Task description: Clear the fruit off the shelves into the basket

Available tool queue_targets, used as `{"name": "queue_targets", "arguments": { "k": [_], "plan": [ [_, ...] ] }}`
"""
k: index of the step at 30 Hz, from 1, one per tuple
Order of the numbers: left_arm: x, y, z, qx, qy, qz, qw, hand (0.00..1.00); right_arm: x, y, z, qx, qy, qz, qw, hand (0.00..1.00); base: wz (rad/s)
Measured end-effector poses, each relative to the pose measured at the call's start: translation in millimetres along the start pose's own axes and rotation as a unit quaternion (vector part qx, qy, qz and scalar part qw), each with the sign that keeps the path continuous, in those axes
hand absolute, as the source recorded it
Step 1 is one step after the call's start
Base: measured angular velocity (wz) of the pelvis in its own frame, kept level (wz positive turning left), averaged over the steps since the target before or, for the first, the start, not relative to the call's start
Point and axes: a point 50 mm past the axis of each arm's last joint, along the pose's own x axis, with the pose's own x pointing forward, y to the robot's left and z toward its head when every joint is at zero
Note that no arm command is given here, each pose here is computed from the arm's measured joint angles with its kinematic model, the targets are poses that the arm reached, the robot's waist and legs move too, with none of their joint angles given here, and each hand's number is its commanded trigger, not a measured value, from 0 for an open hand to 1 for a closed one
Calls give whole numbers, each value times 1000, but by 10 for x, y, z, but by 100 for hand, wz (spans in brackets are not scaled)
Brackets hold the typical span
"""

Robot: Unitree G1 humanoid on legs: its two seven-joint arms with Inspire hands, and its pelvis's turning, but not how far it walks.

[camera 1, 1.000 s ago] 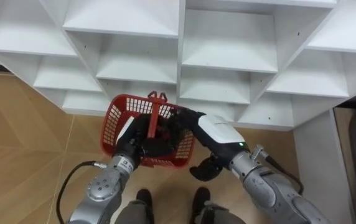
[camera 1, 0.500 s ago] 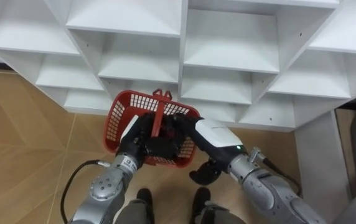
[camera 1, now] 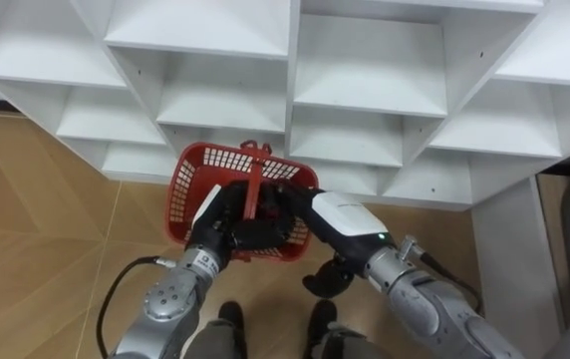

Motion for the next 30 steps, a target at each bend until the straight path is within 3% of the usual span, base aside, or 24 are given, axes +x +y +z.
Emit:
{"name": "queue_targets", "arguments": {
  "k": [10,15,21,30],
  "plan": [
    [-64,157,-48,6,10,22,1000,100,-77,-49,-200,80,40,-21,996,0,1],
    [-202,237,-325,4,65,43,997,100,-229,34,-376,154,86,-40,984,0,-1],
    [-514,364,-603,-1,110,83,990,100,-579,204,-665,227,171,-79,956,0,-2],
    [-1218,469,-1099,-24,206,148,967,100,-1084,512,-847,300,264,-114,909,0,-2]
  ]
}}
